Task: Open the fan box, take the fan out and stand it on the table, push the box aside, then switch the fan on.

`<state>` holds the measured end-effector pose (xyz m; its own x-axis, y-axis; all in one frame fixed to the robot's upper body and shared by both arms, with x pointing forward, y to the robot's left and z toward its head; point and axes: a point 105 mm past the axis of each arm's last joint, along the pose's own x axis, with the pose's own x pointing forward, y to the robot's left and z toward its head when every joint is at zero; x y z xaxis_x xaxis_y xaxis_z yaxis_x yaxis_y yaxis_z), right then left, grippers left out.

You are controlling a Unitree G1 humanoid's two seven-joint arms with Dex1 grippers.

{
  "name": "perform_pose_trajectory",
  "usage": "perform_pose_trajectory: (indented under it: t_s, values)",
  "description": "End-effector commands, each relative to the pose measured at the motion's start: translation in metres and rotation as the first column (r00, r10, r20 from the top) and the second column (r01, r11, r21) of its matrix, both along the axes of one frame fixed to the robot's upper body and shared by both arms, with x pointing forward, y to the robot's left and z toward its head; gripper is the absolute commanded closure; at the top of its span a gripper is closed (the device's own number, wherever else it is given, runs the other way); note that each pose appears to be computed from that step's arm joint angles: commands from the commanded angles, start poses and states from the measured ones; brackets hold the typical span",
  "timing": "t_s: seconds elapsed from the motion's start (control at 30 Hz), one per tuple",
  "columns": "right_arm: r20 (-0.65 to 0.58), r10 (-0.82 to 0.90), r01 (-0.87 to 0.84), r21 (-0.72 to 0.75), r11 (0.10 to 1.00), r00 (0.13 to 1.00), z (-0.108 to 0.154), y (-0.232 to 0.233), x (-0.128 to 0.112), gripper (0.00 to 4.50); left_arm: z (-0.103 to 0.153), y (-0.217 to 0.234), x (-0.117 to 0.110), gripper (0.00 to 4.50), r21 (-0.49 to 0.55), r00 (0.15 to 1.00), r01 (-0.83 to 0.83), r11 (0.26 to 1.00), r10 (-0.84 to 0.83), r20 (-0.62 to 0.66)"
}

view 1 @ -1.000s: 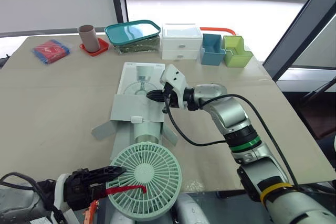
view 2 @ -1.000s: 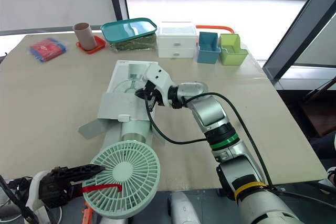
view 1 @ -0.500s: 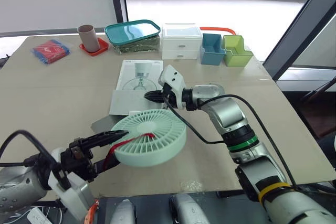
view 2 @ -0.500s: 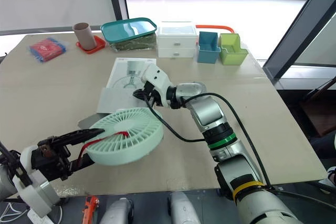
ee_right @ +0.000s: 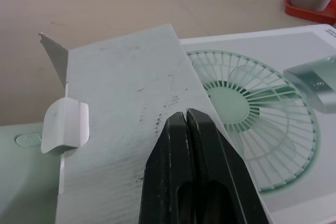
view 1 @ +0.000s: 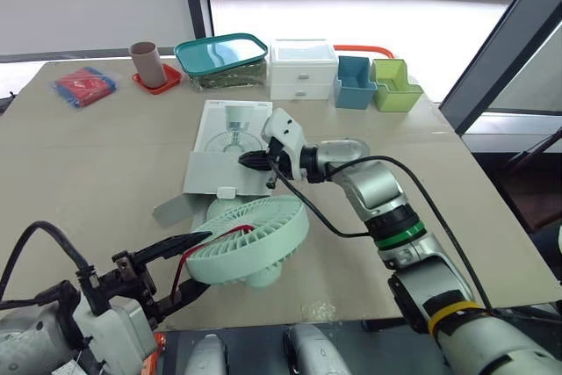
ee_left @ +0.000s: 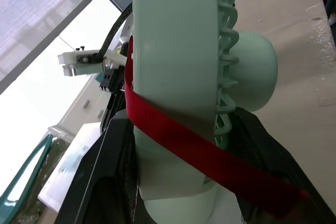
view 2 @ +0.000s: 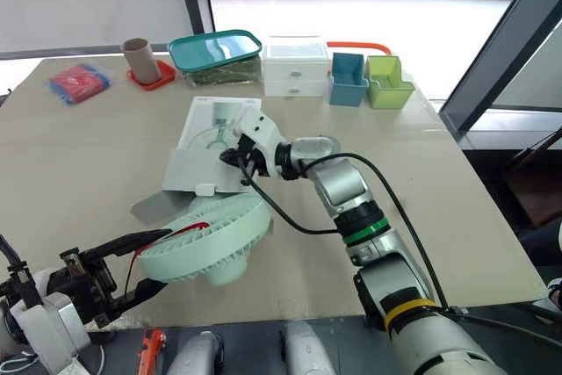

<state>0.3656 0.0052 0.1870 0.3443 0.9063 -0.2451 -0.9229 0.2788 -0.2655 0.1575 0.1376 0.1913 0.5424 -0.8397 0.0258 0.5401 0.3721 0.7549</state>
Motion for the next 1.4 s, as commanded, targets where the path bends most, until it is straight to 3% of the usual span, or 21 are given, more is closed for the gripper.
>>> perform_pose_trajectory:
  t_s: [0.03,0.17,0.4,0.53,0.67,0.83,1.0,1.4]
  values:
    - [0.066,0.029,-0.031,0.027,0.999,0.997,0.02,0.007,0.004,4.5,0.011,0.016,-0.003,2.38,0.001,0.997,-0.083,0.997,0.083,-0.002]
    - [0.069,0.058,-0.06,0.028,0.998,0.996,0.021,0.013,0.004,4.5,0.002,0.026,-0.02,2.38,-0.031,0.971,-0.183,0.983,0.176,-0.161]
    - [0.072,0.114,-0.116,0.022,0.993,0.991,0.022,0.021,0.002,4.5,0.006,0.032,-0.032,2.38,-0.203,0.92,-0.313,0.928,0.244,-0.305]
    - [0.074,0.13,-0.132,0.013,0.991,0.989,0.021,0.02,0.002,4.5,0.02,0.04,-0.04,2.38,-0.333,0.898,-0.367,0.868,0.237,-0.371]
    - [0.083,0.143,-0.145,0.019,0.989,0.986,0.025,0.022,0.003,4.5,0.015,0.063,-0.05,2.38,-0.274,0.84,-0.441,0.854,0.285,-0.462]
    - [0.084,0.157,-0.159,0.022,0.987,0.984,0.024,0.027,0.003,4.5,0.022,0.065,-0.064,2.38,-0.305,0.809,-0.438,0.846,0.223,-0.544]
    - [0.08,0.17,-0.173,0.029,0.985,0.982,0.023,0.03,0.001,4.5,0.033,0.1,-0.056,2.38,-0.331,0.816,-0.517,0.79,0.336,-0.471]
    - [0.078,0.153,-0.156,0.03,0.987,0.985,0.022,0.024,0.0,4.5,0.027,0.154,-0.047,2.38,-0.333,0.757,-0.644,0.689,0.51,-0.409]
